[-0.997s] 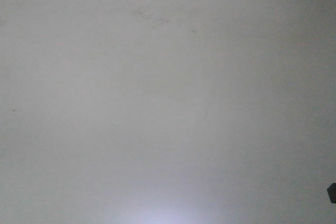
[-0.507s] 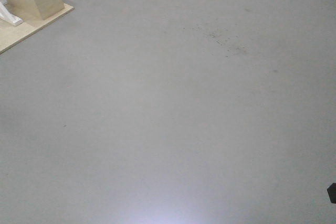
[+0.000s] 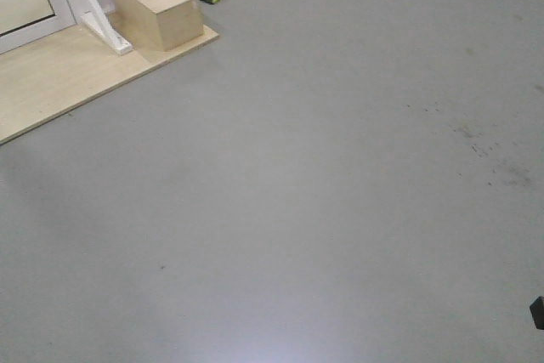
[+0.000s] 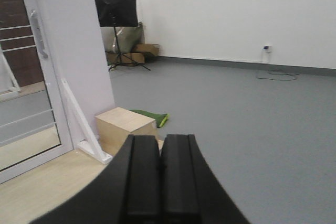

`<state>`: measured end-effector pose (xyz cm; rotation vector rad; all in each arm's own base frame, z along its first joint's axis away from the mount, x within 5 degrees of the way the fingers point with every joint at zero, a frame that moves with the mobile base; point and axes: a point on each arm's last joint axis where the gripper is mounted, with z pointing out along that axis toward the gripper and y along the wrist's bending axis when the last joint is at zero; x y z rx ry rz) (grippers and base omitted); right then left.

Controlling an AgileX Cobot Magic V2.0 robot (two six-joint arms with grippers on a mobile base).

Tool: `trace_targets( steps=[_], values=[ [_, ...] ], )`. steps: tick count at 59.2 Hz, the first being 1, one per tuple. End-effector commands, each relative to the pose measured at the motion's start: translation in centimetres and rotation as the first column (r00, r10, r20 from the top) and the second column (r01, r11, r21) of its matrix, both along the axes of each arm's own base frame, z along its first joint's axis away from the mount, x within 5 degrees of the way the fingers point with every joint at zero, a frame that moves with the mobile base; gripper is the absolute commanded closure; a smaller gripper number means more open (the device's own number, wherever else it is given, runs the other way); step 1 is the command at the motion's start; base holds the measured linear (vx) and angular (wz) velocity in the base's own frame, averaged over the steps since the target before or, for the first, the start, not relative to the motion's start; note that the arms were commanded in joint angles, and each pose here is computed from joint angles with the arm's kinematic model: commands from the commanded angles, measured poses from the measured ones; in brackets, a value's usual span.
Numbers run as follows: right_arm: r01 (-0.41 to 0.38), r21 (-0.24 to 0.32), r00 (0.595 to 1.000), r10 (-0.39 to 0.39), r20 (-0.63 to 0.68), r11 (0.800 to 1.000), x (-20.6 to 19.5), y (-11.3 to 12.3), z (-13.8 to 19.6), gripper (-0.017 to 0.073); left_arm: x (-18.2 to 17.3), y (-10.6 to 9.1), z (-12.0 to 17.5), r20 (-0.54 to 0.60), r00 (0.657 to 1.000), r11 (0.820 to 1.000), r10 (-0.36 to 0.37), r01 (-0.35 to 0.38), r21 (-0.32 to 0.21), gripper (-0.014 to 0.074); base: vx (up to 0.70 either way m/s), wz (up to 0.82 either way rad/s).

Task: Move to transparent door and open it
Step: 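Drive up to the white-framed glass sliding door and stop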

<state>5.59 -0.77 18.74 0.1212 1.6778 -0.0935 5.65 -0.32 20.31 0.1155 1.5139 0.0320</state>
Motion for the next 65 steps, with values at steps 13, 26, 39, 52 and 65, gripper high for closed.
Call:
trace_targets(
  steps=[13, 26, 39, 52, 65],
  values=[
    [0.004, -0.016, 0.997, -0.003, 0.083, 1.000, 0.00, -0.02, 0.38, 0.0567, -0.01, -0.03, -0.24, 0.065, 0.998, 1.000, -0.005, 0.006, -0.017, 0.0599, 0.73, 0.57],
    [0.004, -0.016, 0.997, -0.003, 0.083, 1.000, 0.00, -0.02, 0.38, 0.0567, -0.01, -0.03, -0.24, 0.065, 0.998, 1.000, -0.005, 0.006, -0.017, 0.0599, 0.74, 0.70],
    [0.004, -0.016, 0.997, -0.003, 0.083, 1.000, 0.00, -0.02, 0.38, 0.0567, -0.01, -0.03, -0.24, 0.065, 0.998, 1.000, -0.005, 0.006, -0.017, 0.0599, 0.74, 0.70],
    [0.004, -0.016, 0.997, -0.003, 0.083, 1.000, 0.00, -0.02, 0.38, 0.0567, -0.01, -0.03, -0.24, 0.065, 0.998, 1.000, -0.005, 0.006, -0.017, 0.0599, 0.73, 0.50],
    [0.004, -0.016, 0.997, -0.003, 0.083, 1.000, 0.00, -0.02, 0.38, 0.0567, -0.01, -0.03, -0.24, 0.065, 0.998, 1.000, -0.005, 0.006, -0.017, 0.0599, 0.72, 0.29]
  ],
)
